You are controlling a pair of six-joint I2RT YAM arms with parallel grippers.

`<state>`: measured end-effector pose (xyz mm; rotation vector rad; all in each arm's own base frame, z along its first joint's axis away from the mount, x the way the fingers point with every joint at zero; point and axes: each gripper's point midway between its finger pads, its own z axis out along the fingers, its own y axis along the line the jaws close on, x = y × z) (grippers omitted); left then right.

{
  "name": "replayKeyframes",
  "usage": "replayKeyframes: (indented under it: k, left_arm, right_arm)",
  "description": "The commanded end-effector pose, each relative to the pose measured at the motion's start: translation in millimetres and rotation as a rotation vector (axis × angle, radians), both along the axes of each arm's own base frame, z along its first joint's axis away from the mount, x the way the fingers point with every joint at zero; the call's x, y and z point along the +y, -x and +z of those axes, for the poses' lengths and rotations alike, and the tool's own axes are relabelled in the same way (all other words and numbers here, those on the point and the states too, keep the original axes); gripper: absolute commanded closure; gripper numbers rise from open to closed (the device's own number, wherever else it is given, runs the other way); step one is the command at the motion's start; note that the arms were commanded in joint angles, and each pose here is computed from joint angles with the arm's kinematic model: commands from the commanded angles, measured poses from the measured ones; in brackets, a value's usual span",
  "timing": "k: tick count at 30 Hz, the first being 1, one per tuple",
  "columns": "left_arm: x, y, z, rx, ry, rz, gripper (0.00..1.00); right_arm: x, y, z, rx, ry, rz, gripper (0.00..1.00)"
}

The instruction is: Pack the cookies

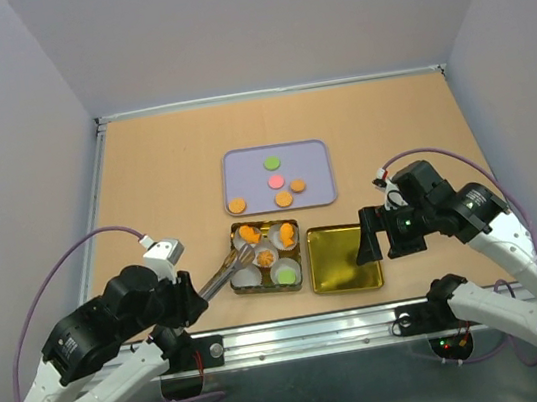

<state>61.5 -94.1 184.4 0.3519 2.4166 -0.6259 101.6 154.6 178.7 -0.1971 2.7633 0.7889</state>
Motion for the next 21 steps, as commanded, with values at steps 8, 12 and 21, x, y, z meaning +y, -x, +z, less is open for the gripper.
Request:
replayKeyframes:
  k: [8, 12, 21]
  left_arm:
    - [-4.2, -7.6, 15.9, -0.072, 0.018, -0.03, 0.5]
    - [-4.1, -9.2, 14.4, -0.072, -0.001, -0.036, 0.49]
    - [-4.3, -7.7, 16.3, -0.082, 0.007, -0.049, 0.43]
  right_arm:
    - [-1.4, 1.3, -5.7, 0.004, 0.013, -0.001, 0.0]
    - [-1.8, 1.1, -6.7, 0.006, 0.017, -0.002, 0.0]
    - [-2.5, 1.2, -7.2, 0.005, 0.018, -0.008, 0.0]
